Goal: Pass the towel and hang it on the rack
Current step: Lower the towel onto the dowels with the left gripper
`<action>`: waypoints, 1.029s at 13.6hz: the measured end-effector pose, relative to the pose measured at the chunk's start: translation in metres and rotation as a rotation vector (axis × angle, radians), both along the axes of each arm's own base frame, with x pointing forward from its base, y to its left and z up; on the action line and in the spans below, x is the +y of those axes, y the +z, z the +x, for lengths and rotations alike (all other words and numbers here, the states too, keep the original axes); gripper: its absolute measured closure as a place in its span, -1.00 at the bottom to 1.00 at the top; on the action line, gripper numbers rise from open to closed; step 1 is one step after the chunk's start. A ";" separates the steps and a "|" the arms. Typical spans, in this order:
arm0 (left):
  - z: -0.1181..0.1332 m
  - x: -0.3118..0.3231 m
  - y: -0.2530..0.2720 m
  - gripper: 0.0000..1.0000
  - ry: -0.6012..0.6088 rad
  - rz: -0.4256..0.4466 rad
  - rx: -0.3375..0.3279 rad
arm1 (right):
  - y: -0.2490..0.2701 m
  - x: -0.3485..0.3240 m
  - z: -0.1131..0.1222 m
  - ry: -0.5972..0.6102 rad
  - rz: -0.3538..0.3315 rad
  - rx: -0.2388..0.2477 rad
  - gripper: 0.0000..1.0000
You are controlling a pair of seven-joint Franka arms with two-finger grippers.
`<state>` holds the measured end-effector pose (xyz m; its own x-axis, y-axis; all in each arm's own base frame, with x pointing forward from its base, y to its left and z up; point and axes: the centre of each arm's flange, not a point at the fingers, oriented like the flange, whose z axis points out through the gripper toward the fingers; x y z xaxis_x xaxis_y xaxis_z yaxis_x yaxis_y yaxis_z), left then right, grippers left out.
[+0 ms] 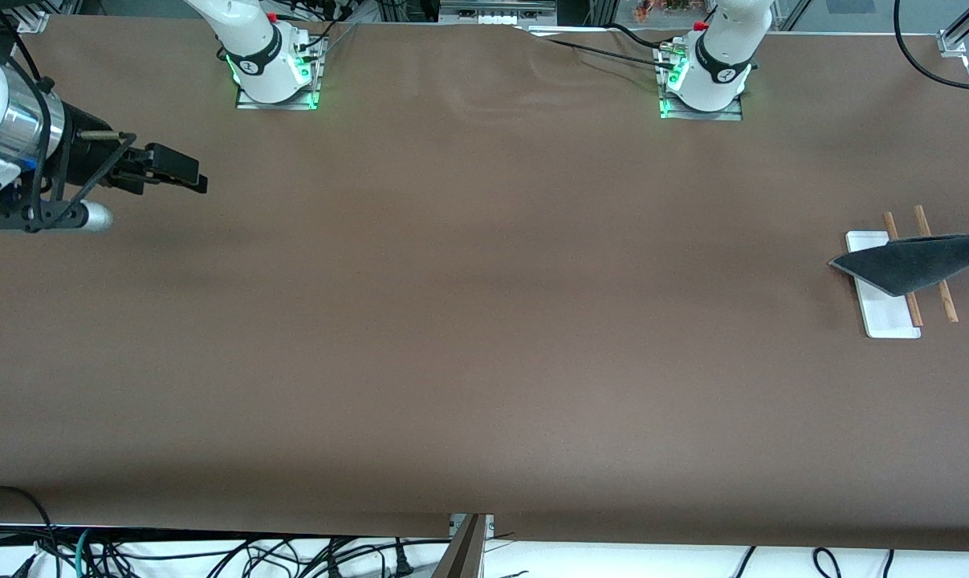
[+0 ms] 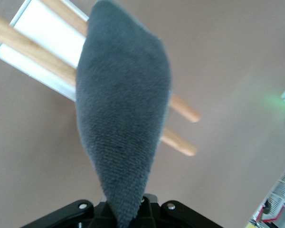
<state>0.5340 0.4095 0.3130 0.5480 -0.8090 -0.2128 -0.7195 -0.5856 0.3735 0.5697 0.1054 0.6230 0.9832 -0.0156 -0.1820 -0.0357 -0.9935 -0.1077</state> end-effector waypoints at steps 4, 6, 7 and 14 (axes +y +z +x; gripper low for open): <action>-0.005 0.021 -0.031 0.96 -0.003 0.002 -0.029 | -0.021 -0.007 -0.004 0.017 -0.060 -0.014 -0.99; -0.005 0.025 -0.040 0.96 -0.002 0.004 -0.036 | -0.032 -0.013 -0.002 0.011 -0.064 -0.010 -0.99; -0.005 0.025 -0.044 0.96 -0.003 0.004 -0.037 | -0.034 -0.014 -0.002 0.009 -0.065 -0.009 -0.99; -0.002 0.027 -0.058 -0.12 -0.007 0.005 -0.050 | -0.049 -0.023 0.004 0.001 -0.091 -0.040 -0.99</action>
<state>0.5321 0.4364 0.2546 0.5526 -0.8116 -0.1894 -0.7412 -0.5825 0.3336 0.5736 0.0827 0.5740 0.9896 -0.0293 -0.1406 -0.0322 -0.9993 -0.0182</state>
